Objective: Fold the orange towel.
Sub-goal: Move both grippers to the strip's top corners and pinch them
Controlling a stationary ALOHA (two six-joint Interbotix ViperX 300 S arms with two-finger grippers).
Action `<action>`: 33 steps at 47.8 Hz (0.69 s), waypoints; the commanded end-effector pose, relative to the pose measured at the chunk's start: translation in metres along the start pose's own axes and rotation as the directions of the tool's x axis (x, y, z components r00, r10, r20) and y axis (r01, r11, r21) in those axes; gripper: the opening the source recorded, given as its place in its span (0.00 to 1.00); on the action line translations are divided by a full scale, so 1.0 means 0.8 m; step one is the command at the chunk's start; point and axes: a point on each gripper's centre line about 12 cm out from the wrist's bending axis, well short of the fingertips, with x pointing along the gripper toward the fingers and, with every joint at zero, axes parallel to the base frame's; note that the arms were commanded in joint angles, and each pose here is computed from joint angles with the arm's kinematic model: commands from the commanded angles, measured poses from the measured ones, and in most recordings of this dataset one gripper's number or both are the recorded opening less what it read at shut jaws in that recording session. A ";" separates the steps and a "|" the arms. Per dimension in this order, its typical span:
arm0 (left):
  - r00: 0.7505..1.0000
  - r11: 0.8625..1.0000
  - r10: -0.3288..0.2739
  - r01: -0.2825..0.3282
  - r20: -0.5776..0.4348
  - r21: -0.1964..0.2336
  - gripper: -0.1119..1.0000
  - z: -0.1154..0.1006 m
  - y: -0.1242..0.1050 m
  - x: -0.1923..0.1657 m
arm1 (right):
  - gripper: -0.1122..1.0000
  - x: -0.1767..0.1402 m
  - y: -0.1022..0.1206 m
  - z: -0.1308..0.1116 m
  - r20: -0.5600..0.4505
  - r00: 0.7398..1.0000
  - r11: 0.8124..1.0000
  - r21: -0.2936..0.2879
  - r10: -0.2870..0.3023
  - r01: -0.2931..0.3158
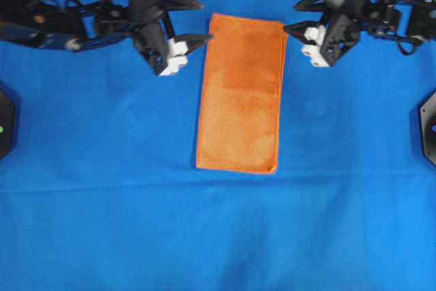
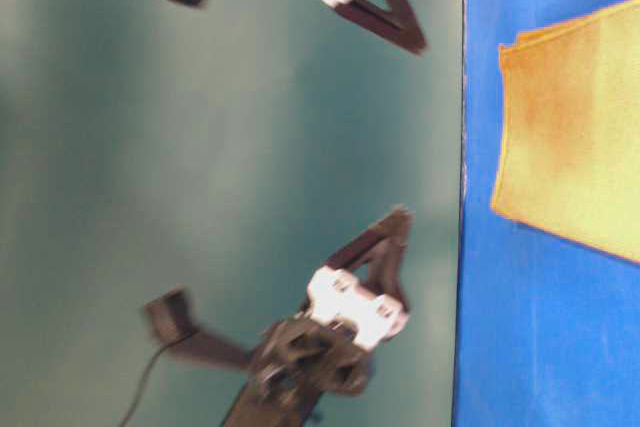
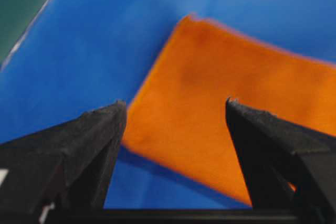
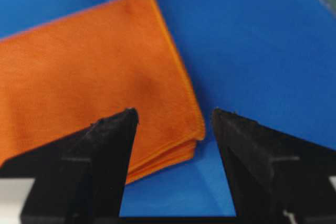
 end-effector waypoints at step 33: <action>0.990 0.997 0.055 -0.061 -0.131 -0.037 0.53 -0.063 0.039 0.095 | 0.55 0.069 -0.025 -0.043 -0.128 0.991 0.998 0.049 -0.022 0.029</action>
